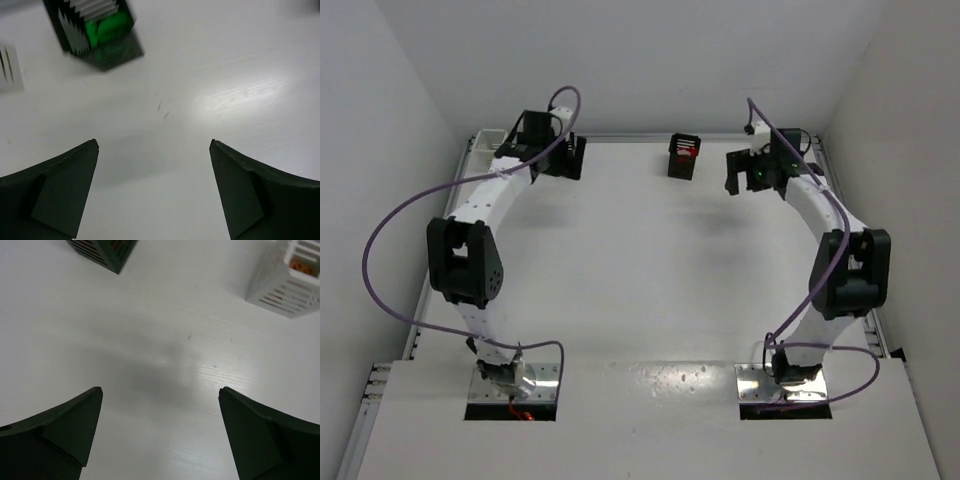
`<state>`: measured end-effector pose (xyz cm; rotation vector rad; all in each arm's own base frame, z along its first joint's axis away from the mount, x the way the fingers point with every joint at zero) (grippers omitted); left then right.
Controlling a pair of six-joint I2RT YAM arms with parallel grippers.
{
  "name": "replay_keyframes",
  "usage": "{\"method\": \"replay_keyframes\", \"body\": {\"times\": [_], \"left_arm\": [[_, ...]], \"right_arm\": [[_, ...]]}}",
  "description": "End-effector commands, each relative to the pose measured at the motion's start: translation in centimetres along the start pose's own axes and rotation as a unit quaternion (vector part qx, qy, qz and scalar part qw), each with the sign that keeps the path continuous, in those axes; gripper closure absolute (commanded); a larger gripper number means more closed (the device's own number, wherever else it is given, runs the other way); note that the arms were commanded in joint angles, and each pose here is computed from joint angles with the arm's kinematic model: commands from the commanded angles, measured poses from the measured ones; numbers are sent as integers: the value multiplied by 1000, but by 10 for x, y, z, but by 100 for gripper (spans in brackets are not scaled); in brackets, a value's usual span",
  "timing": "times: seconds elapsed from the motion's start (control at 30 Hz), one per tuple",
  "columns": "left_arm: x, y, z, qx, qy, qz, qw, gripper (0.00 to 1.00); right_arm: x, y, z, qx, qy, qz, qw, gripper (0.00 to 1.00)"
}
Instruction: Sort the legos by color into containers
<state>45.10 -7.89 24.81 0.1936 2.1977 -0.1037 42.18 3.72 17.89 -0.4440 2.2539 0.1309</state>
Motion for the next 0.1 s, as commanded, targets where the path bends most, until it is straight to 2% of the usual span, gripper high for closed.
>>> {"method": "replay_keyframes", "body": {"times": [0.0,0.07], "left_arm": [[42,32,-2,3,58,-90,994,0],[44,29,-9,10,37,-94,995,0]], "right_arm": [[7,-12,-16,17,-16,-2,1000,0],[13,-13,-17,15,-17,2,1000,0]]}}
Point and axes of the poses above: each gripper's point midway between its finger pads, its own z axis out along the fingers, its own y axis along the line the jaws close on, x = y × z, the point moved 7 cm from there along -z, back along the fingers, and after that the axes turned 6 degrees about -z, right-handed, at the moved point
